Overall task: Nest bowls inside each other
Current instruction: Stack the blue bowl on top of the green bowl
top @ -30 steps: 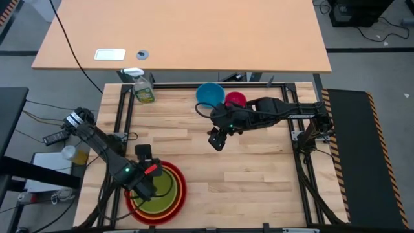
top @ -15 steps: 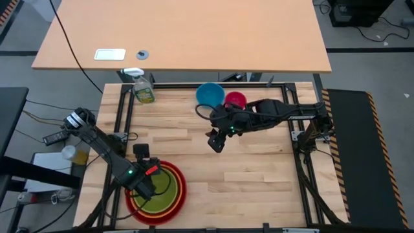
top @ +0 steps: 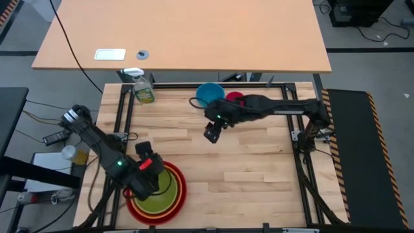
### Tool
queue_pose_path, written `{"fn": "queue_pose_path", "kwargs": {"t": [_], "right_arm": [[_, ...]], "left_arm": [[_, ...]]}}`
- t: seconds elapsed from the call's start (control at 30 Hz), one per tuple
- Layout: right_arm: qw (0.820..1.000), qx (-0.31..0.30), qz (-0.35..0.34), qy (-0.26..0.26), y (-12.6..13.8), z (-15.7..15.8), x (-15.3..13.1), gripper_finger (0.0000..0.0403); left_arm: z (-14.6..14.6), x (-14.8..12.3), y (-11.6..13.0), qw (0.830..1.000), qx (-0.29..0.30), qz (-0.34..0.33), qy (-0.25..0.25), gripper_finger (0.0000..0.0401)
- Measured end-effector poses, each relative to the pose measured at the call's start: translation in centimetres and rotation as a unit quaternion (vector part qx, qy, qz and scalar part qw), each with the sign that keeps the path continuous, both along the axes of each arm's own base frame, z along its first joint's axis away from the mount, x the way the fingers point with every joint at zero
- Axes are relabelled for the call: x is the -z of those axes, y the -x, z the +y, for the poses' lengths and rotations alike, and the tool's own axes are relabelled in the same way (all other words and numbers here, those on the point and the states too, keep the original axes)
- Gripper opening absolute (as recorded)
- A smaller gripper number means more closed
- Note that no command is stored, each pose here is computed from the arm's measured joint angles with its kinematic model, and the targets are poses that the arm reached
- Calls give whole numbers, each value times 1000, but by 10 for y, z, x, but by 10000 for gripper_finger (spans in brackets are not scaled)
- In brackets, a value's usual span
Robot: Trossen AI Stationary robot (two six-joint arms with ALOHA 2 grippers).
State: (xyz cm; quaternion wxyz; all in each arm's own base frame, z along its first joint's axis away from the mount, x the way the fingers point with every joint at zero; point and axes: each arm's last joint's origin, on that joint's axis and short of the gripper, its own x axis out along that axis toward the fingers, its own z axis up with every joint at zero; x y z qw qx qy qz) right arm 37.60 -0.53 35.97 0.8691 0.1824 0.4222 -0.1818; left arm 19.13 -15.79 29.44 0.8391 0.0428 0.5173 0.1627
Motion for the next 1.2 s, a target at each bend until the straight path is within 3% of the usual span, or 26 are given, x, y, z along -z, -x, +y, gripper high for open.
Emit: {"fn": "queue_pose_path", "kwargs": {"t": [0.1,0.27,0.57,0.83,1.0,1.2], "right_arm": [[999,17,18,-34,-5,-28,37,211],[996,76,-2,-37,-4,-77,76,211],[983,176,-28,-46,24,-165,95,211],[990,142,-19,1,30,-189,99,210],[991,128,26,28,18,-200,134,210],[989,102,91,55,7,-202,174,210]], "left_arm": [[8,-15,2,997,-26,-68,25,264],[36,-34,11,984,-68,-155,47,234],[84,-31,23,957,-92,-269,66,181],[117,-18,24,936,-135,-318,74,172],[129,-14,19,932,-161,-316,77,172],[131,-18,15,917,-177,-338,118,172]]}}
